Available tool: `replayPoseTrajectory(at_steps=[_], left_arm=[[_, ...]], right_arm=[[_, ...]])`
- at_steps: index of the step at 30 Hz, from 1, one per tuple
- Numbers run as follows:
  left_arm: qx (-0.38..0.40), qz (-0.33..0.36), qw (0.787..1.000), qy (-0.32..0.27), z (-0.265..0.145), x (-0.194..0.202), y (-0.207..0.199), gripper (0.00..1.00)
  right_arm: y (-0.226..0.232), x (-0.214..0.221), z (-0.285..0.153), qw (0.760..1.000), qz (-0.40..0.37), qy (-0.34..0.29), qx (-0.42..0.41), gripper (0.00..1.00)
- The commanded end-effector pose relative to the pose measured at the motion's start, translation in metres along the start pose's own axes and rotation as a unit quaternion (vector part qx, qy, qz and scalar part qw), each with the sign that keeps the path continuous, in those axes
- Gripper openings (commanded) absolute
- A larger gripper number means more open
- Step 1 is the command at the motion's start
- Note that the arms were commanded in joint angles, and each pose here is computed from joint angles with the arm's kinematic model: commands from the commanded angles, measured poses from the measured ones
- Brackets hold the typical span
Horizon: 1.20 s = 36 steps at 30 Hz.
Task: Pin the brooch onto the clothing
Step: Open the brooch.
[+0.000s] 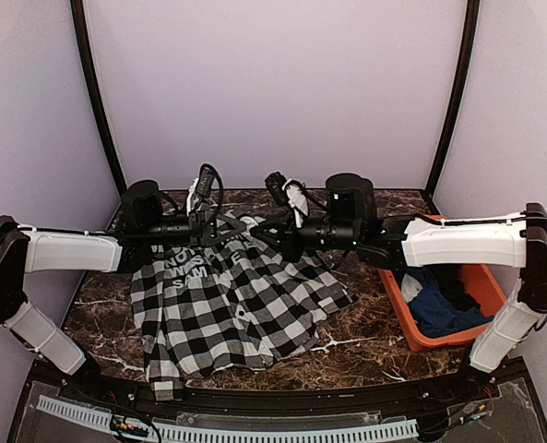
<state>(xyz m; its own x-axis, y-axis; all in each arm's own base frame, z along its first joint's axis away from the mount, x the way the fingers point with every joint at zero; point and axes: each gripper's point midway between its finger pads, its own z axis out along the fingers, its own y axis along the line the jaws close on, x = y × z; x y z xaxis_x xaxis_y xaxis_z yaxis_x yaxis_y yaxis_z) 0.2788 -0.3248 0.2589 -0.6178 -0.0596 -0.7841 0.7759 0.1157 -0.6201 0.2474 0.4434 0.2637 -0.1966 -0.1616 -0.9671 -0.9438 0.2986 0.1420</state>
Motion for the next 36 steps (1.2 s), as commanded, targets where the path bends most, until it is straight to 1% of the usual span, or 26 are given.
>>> replayPoseTrajectory(at_steps=[1, 2, 6, 8, 9, 10, 12, 18, 22, 29, 33, 34, 36], left_arm=[[0.019, 0.012, 1.0, -0.008, 0.001, -0.009, -0.008, 0.42], [0.019, 0.011, 1.0, -0.008, 0.002, -0.009, -0.008, 0.41], [0.023, 0.009, 1.0, -0.006, 0.002, -0.009, -0.008, 0.29], [0.025, 0.007, 1.0, -0.006, 0.003, -0.009, -0.008, 0.19], [0.025, 0.007, 1.0, -0.006, 0.003, -0.009, -0.008, 0.15], [0.026, 0.004, 1.0, -0.005, 0.003, -0.008, -0.008, 0.08], [0.026, 0.002, 1.0, -0.004, 0.004, -0.008, -0.007, 0.02], [0.019, 0.004, 1.0, -0.003, 0.004, -0.008, -0.005, 0.01], [0.005, 0.009, 1.0, 0.001, 0.003, -0.006, -0.003, 0.01], [-0.03, 0.034, 0.999, 0.029, 0.008, 0.005, 0.0, 0.01], [-0.03, 0.041, 0.998, 0.035, 0.01, 0.006, -0.003, 0.01], [-0.027, 0.04, 0.998, 0.036, 0.01, 0.007, -0.004, 0.02], [-0.016, 0.039, 0.998, 0.037, 0.011, 0.007, -0.008, 0.1]], right_arm=[[0.005, -0.007, 0.004, 1.0, -0.004, -0.01, -0.011, 0.0], [0.005, -0.007, 0.004, 1.0, -0.006, -0.009, -0.011, 0.0], [0.005, -0.007, 0.004, 1.0, -0.008, -0.01, -0.011, 0.0], [0.005, -0.009, 0.004, 1.0, -0.011, -0.012, -0.01, 0.0], [0.005, -0.01, 0.004, 1.0, -0.012, -0.012, -0.01, 0.0], [0.005, -0.011, 0.005, 1.0, -0.012, -0.013, -0.009, 0.0], [0.005, -0.014, 0.006, 1.0, -0.008, -0.015, -0.008, 0.0], [0.004, -0.024, 0.013, 0.999, 0.02, -0.021, -0.012, 0.0], [-0.002, -0.023, 0.019, 0.999, 0.034, -0.012, 0.004, 0.0], [-0.004, -0.023, 0.027, 0.998, 0.065, -0.008, 0.015, 0.0], [0.0, -0.023, 0.033, 0.998, 0.065, -0.004, 0.008, 0.0], [0.0, -0.021, 0.034, 0.998, 0.066, -0.002, 0.009, 0.0], [-0.003, -0.018, 0.035, 0.998, 0.067, 0.001, 0.014, 0.0]])
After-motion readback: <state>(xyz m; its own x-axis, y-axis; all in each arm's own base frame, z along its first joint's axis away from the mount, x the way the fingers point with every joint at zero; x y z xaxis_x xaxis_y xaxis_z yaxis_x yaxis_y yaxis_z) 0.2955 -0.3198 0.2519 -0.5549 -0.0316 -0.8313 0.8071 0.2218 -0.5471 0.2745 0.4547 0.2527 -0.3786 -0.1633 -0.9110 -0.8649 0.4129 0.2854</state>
